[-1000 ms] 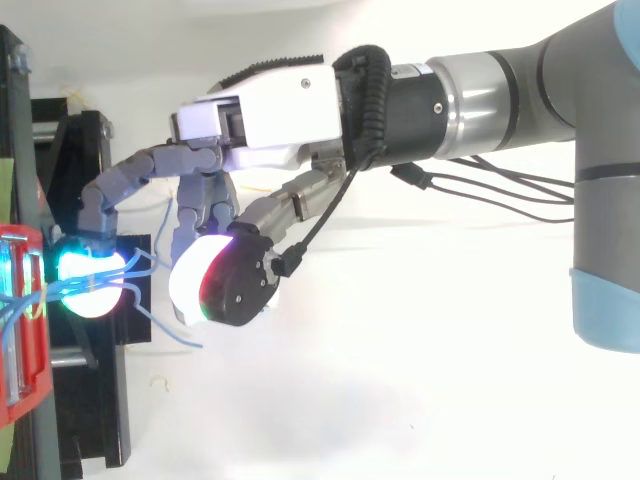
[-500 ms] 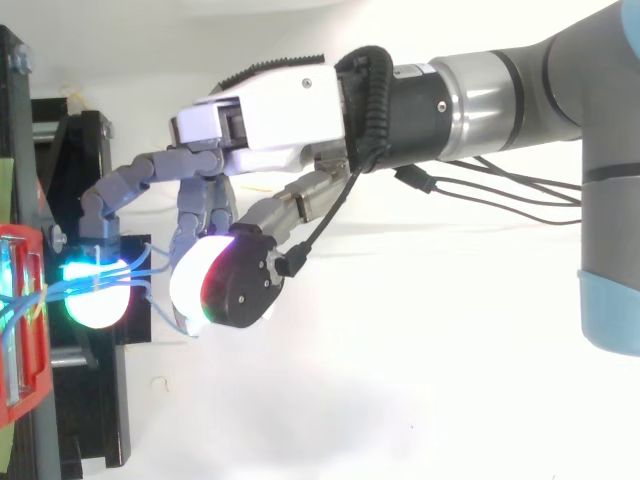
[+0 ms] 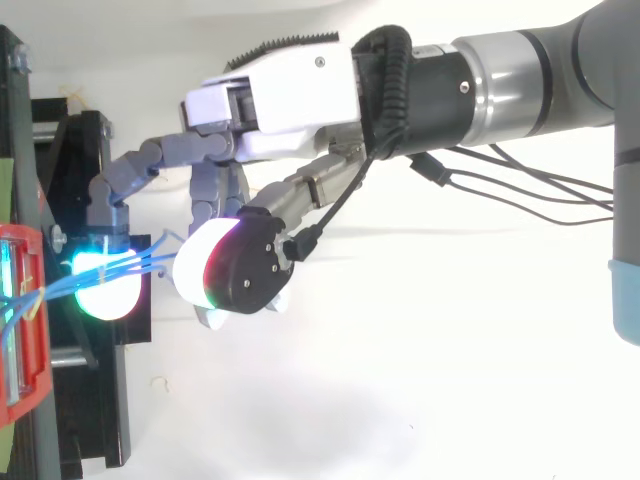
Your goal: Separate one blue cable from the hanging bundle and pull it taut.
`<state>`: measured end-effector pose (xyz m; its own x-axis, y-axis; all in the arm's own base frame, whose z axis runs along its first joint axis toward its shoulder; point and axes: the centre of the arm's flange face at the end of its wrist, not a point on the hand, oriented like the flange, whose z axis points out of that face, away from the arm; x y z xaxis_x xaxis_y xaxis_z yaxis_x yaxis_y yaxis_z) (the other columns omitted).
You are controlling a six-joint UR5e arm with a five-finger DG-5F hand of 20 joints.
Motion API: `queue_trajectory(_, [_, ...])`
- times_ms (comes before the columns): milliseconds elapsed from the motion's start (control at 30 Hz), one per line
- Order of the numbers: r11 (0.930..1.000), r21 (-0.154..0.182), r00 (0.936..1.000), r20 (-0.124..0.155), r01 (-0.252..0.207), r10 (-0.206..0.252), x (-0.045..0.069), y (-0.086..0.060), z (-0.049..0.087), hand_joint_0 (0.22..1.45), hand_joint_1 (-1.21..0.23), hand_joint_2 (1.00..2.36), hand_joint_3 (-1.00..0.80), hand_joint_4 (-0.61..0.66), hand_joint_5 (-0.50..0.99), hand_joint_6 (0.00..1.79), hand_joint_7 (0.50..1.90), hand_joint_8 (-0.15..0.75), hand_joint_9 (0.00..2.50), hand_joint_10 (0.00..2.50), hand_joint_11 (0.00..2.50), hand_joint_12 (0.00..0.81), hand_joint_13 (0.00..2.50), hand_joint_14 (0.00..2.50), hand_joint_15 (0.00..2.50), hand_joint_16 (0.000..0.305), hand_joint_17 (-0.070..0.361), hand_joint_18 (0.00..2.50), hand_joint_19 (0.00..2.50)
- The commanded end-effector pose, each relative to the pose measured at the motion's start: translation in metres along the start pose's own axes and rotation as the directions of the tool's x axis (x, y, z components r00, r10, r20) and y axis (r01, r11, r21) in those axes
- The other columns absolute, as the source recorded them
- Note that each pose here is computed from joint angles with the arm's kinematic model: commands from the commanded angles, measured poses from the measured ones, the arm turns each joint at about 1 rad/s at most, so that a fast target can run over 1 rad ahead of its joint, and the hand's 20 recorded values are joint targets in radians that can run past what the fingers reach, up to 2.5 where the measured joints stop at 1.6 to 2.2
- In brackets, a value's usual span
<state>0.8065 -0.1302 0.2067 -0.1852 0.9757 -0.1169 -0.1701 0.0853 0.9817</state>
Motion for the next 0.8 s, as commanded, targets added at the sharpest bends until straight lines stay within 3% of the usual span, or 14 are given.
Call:
queue_trajectory(0, [1.0000, 0.009, 1.0000, 0.001, -0.001, 0.001, -0.002, 0.006, -0.002, 0.34, -0.41, 1.00, -0.50, 0.33, -0.01, 0.50, 0.95, 0.282, 1.35, 0.01, 0.31, 0.378, 1.57, 0.01, 0.32, 0.084, 0.189, 2.32, 0.16])
queue_trajectory(233, [0.9998, 0.019, 1.0000, -0.006, -0.005, 0.005, -0.007, 0.017, -0.006, 0.35, -0.37, 1.00, -0.50, 0.29, 0.05, 0.50, 0.94, 0.209, 1.54, 0.01, 0.26, 0.362, 1.63, 0.01, 0.31, 0.081, 0.183, 2.35, 0.17])
queue_trajectory(467, [0.9990, 0.044, 1.0000, 0.001, -0.008, 0.008, -0.019, 0.023, -0.014, 0.43, -0.09, 1.00, -0.50, 0.15, 0.11, 0.51, 1.06, 0.147, 1.81, 0.01, 0.19, 0.310, 1.69, 0.01, 0.31, 0.073, 0.164, 2.32, 0.20])
queue_trajectory(767, [0.9989, 0.046, 1.0000, 0.006, -0.008, 0.007, -0.022, 0.022, -0.015, 0.58, -0.30, 1.00, -0.50, 0.08, 0.13, 0.51, 1.18, 0.104, 1.90, 0.01, 0.28, 0.257, 1.66, 0.01, 0.36, 0.061, 0.137, 2.18, 0.32])
